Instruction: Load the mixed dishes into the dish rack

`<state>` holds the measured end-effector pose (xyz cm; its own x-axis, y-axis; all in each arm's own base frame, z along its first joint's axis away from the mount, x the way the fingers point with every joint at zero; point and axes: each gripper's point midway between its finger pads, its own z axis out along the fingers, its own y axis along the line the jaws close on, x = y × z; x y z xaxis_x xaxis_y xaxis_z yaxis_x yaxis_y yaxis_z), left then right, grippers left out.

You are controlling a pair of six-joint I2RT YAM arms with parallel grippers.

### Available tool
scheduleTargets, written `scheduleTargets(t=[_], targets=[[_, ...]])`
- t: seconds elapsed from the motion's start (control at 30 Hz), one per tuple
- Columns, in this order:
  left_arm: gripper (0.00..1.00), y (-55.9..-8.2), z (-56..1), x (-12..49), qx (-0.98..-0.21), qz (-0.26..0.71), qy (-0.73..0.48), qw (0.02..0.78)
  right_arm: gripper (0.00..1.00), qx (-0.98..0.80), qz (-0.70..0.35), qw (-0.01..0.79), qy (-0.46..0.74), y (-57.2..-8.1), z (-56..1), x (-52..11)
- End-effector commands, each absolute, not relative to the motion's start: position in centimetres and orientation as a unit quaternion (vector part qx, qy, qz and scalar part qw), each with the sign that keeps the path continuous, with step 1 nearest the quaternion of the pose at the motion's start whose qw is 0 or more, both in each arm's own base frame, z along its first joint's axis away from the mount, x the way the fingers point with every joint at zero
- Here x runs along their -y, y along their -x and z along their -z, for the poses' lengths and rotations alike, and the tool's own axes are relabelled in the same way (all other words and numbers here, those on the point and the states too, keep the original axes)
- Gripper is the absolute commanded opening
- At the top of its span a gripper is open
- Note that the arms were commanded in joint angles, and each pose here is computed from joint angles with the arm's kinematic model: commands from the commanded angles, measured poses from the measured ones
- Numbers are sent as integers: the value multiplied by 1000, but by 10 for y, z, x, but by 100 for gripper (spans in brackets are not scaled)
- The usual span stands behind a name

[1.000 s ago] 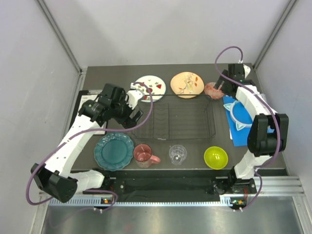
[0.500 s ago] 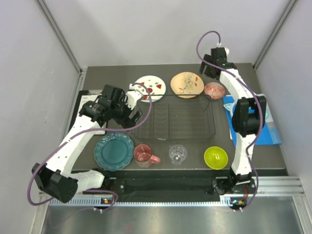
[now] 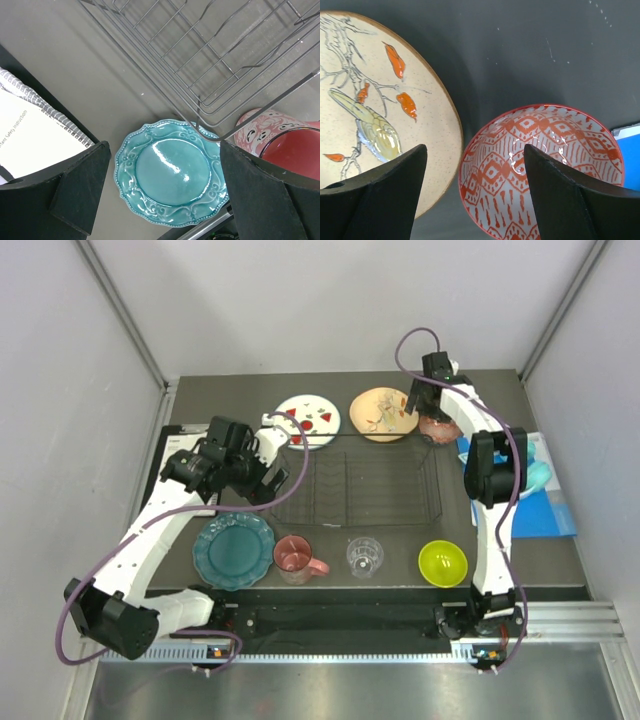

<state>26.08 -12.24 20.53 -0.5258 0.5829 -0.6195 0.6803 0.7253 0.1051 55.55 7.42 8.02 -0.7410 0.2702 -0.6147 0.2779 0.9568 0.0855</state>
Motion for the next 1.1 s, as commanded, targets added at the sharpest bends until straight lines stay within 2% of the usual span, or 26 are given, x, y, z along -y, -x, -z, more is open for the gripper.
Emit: scheduleTargets(t=[0.0,0.17,0.3,0.33,0.4,0.6,0.87,1.07], targets=[[95,-269,-215,123,-860,72,-358,357,77,-932,13,335,-135,-563,-82,-80],[95,-270,-215,122,-859,69,-358,359,73,-938,16,322,-131,-562,-68,-82],[95,-272,-214,120,-860,62,-357,359,59,-940,17,316,-129,-562,-63,-83],[95,-272,-212,119,-860,61,-357,358,49,-940,16,316,-129,-562,-64,-83],[95,-273,-211,119,-861,59,-356,359,37,-939,15,318,-127,-562,-66,-84],[95,-273,-207,118,-862,58,-356,357,31,-935,2,333,-124,-561,-85,-87],[95,-271,-204,115,-863,51,-355,357,2,-930,-14,348,-120,-561,-104,-92],[95,-272,-200,111,-863,41,-355,356,0,-925,-15,360,-121,-556,-120,-86]])
